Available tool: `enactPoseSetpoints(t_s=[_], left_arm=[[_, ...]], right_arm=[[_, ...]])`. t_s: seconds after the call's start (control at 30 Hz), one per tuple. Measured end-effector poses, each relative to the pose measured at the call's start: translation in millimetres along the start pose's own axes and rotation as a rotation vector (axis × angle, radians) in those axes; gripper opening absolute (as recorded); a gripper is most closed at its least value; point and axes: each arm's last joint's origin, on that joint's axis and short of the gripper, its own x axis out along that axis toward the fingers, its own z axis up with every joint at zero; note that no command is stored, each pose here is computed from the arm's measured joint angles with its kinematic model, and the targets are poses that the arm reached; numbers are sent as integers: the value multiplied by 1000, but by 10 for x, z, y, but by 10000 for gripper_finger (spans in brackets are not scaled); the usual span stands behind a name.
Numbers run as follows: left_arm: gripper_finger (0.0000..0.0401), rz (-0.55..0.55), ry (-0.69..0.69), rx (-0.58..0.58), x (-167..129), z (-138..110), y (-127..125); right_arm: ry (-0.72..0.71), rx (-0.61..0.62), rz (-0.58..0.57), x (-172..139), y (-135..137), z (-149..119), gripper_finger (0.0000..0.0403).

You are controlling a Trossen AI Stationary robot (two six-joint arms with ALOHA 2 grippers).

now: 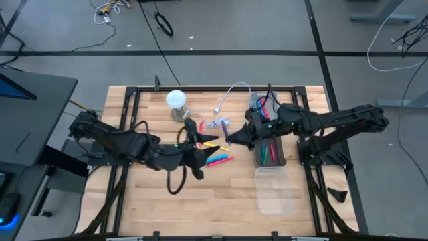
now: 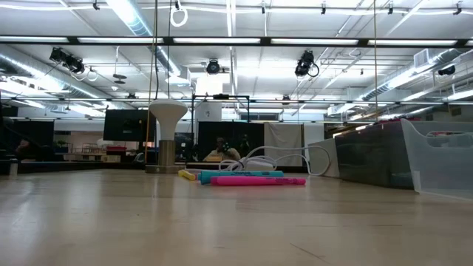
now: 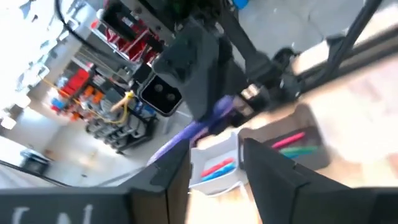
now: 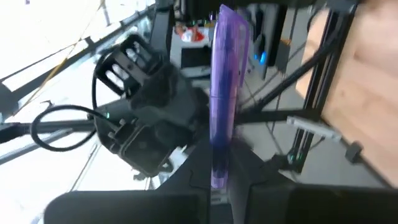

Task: Pick & Place Markers
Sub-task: Put the violet mini marker into the black bin

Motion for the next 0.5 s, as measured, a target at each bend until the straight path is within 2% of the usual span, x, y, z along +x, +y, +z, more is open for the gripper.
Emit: enactPoseSetpoints(t_s=[0.2, 0.5], left_arm=[[176, -14, -15, -233, -208, -5, 190], [179, -14, 50, -480, -276, -111, 309]], right_arm=[[-57, -113, -24, -138, 51, 112, 21], [-97, -529, -31, -306, 151, 134, 20]])
